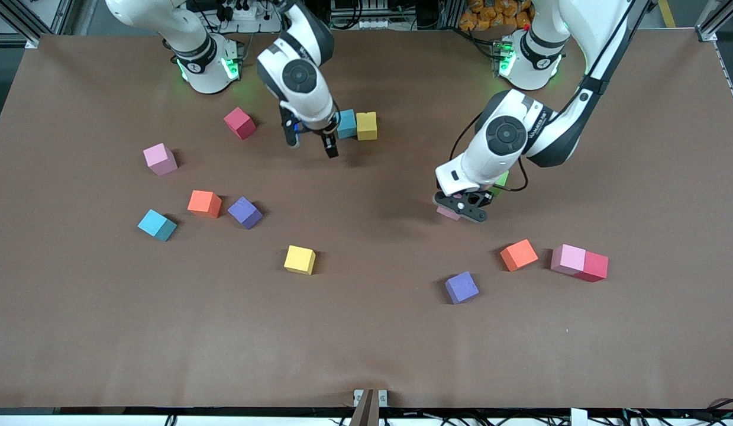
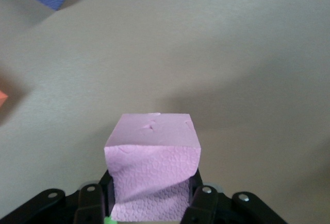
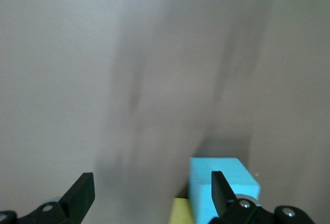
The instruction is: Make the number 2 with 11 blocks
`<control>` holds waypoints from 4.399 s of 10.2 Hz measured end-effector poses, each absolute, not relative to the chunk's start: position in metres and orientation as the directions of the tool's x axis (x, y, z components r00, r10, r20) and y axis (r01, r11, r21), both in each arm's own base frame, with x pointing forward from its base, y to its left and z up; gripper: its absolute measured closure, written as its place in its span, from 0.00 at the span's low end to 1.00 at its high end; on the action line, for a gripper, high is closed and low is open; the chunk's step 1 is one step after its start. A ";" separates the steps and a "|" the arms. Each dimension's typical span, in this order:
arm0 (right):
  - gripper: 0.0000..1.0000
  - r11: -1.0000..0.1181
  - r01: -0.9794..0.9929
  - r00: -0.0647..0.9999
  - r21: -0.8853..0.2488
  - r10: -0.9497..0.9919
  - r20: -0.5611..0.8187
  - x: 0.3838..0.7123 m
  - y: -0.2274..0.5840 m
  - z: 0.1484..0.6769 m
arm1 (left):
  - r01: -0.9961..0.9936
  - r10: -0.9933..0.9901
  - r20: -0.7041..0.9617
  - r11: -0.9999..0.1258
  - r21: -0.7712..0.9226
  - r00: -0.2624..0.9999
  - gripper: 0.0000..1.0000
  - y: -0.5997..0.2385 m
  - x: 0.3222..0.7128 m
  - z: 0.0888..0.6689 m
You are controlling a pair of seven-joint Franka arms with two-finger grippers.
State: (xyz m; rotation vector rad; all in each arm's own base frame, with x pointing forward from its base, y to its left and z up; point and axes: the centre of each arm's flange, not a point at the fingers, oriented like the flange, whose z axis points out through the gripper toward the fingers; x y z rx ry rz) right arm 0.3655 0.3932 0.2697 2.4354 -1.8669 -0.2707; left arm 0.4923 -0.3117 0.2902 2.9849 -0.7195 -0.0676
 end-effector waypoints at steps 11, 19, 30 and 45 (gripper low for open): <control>0.00 -0.658 -0.753 0.652 0.031 -0.751 -0.105 0.588 0.299 0.332 | -0.912 -0.913 -0.124 -0.400 0.093 0.388 0.44 -0.420 0.314 0.249; 0.00 -0.859 -0.512 0.855 -0.017 -0.508 -0.103 0.626 0.290 0.330 | -0.987 -0.986 -0.151 -0.097 0.127 0.077 0.44 -0.448 0.249 0.221; 0.00 -0.991 -0.131 0.991 -0.009 -0.131 -0.012 0.651 0.323 0.240 | -0.986 -0.993 -0.115 -0.034 0.162 0.015 0.44 -0.474 0.241 0.216; 0.00 -0.986 -0.164 0.986 0.016 -0.164 0.000 0.658 0.336 0.204 | -0.989 -0.993 -0.115 0.008 0.146 -0.025 0.44 -0.482 0.257 0.207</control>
